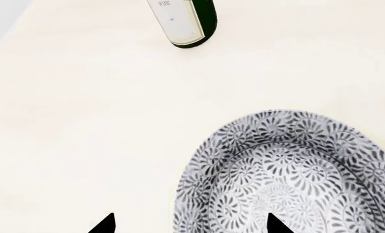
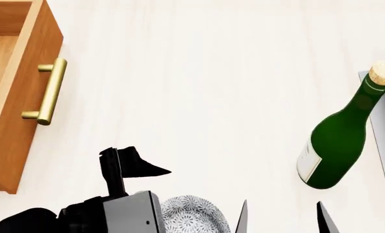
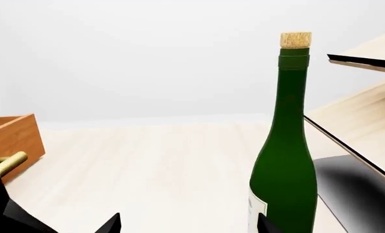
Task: Put the bowl on top of the cabinet.
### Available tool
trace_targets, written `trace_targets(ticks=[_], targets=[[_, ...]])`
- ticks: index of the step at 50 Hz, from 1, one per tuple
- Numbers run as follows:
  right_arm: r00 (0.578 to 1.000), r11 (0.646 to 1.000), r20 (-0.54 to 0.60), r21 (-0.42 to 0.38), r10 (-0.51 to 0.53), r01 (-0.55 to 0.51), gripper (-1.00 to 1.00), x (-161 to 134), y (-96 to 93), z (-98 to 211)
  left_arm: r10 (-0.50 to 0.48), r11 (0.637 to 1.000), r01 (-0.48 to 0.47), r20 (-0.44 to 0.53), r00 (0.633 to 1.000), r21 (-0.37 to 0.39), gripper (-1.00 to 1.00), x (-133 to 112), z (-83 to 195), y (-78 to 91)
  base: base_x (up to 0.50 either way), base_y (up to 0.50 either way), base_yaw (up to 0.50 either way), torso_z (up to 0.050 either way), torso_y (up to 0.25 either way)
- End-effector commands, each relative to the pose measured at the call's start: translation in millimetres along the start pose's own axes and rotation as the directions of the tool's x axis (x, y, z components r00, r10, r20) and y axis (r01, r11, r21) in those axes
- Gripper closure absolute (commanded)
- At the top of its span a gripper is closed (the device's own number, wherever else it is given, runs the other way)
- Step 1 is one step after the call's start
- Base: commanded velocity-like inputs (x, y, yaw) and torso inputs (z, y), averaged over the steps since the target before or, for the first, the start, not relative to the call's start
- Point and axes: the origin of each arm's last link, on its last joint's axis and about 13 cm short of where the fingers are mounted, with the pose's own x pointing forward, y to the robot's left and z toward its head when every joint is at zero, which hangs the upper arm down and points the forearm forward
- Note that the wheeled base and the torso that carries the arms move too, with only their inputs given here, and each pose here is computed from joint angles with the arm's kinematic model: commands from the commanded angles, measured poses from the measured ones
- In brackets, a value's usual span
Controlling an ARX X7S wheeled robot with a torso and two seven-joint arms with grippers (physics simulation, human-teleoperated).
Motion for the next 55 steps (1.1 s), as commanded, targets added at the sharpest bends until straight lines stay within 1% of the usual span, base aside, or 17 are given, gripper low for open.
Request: trace_targets(ticks=[1,6,9,12,20,23,29,30,35,48,55], targets=[[1.000,1.000,0.012,-0.017,-0.002,0.002,-1.00,1,-1.5,1,0.064,0.997,-0.062,-0.044,0.997,0.044,-1.00,8,-7,12.5,0.00,0.00,0.00,0.000,0.000],[1.000,1.000,0.012,-0.018,0.001,0.000,-1.00,0,-1.3,1,0.042,0.997,-0.038,-0.067,0.997,0.061,-1.00,11,-12,9.0,0.00,0.00,0.00,0.000,-0.004],[1.000,1.000,0.011,-0.019,0.002,-0.002,-1.00,0,-1.0,0,0.036,0.998,-0.031,-0.079,0.996,0.057,-1.00,12,-15,9.2,0.00,0.00,0.00,0.000,-0.007],[1.000,1.000,0.010,-0.021,0.004,-0.003,-1.00,0,-0.6,0,0.013,0.997,-0.006,-0.099,0.995,0.072,-1.00,14,-19,4.6,0.00,0.00,0.00,0.000,0.000],[1.000,1.000,0.011,-0.023,0.007,-0.006,-1.00,0,-0.3,0,0.009,0.996,-0.001,-0.087,0.996,0.088,-1.00,14,-19,5.3,0.00,0.00,0.00,0.000,-0.004],[1.000,1.000,0.012,-0.023,0.007,-0.007,-1.00,0,-0.3,0,-0.008,0.995,0.017,-0.084,0.996,0.100,-1.00,15,-20,3.3,0.00,0.00,0.00,0.000,-0.003],[1.000,1.000,0.012,-0.024,0.008,-0.008,-1.00,0,-0.2,0,-0.003,0.994,0.012,-0.079,0.997,0.107,-1.00,17,-22,3.0,0.00,0.00,0.00,0.000,-0.005],[1.000,1.000,0.012,-0.024,0.008,-0.007,-1.00,0,-0.2,0,0.007,0.994,0.001,-0.075,0.997,0.109,1.00,17,-22,3.4,0.00,0.00,0.00,0.000,0.000],[1.000,1.000,0.012,-0.024,0.008,-0.008,-1.00,-1,-0.2,0,0.033,0.993,-0.026,-0.062,0.998,0.116,1.00,16,-22,4.3,0.00,0.00,0.00,0.000,0.000],[1.000,1.000,0.011,-0.026,0.010,-0.010,-1.00,-1,0.2,0,0.033,0.989,-0.022,-0.075,0.997,0.144,1.00,16,-26,2.1,0.00,0.00,0.00,0.000,-0.004],[1.000,1.000,0.012,-0.025,0.010,-0.009,-1.00,-1,0.0,0,0.047,0.989,-0.039,-0.052,0.998,0.142,1.00,8,-19,9.1,0.00,0.00,0.00,0.000,-0.003]])
